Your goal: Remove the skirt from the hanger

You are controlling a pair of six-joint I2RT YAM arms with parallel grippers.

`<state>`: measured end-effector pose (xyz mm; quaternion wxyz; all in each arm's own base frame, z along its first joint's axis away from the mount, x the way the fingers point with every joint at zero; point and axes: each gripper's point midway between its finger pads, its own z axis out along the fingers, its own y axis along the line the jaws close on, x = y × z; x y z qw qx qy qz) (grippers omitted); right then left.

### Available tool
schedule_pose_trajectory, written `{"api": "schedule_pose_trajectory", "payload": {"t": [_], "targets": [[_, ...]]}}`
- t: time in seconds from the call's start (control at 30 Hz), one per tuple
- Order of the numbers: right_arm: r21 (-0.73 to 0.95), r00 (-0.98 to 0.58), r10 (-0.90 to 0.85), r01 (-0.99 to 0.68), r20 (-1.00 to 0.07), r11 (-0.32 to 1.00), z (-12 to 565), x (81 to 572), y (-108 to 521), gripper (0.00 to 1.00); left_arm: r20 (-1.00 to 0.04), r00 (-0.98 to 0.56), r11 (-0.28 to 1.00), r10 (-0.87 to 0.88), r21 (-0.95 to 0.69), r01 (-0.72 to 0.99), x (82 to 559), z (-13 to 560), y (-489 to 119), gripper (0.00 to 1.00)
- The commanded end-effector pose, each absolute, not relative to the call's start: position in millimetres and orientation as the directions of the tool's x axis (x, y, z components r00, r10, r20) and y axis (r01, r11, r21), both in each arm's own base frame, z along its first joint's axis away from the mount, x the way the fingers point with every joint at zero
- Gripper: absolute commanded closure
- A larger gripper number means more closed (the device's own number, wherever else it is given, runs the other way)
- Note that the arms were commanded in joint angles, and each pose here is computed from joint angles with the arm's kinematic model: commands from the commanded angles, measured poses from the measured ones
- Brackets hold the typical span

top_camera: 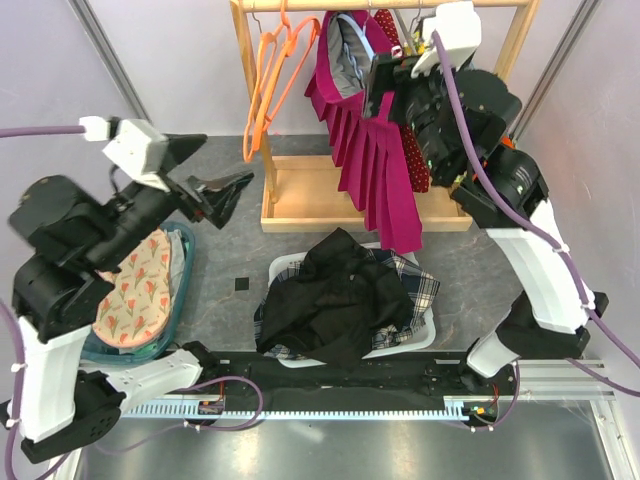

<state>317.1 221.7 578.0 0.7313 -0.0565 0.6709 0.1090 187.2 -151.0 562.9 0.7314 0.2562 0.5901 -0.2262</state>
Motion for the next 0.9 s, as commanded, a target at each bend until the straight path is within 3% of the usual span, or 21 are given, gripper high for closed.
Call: {"api": "schedule_pose_trajectory", "payload": {"t": [0.0,0.4,0.57,0.87], "targets": [[0.002,0.218,0.053,-0.229,-0.974,0.973,594,373,228,0.14,-0.981,0.187,0.759,0.051,0.160,0.631,201,544,-159,0.00],[0.024,0.159,0.082,-0.335,-0.984,0.942,555,471,231,0.13,-0.978,0.186,0.780,0.092,0.187,0.597,217,539,-161,0.00],[-0.026,0.156,0.024,-0.309,-0.987,0.951,545,479,228,0.13,-0.979,0.182,0.781,0.094,0.186,0.597,220,540,-163,0.01],[-0.045,0.056,-0.028,-0.327,-0.998,0.944,509,487,232,0.23,-0.981,0.180,0.802,0.078,0.169,0.573,223,546,-159,0.01]]}}
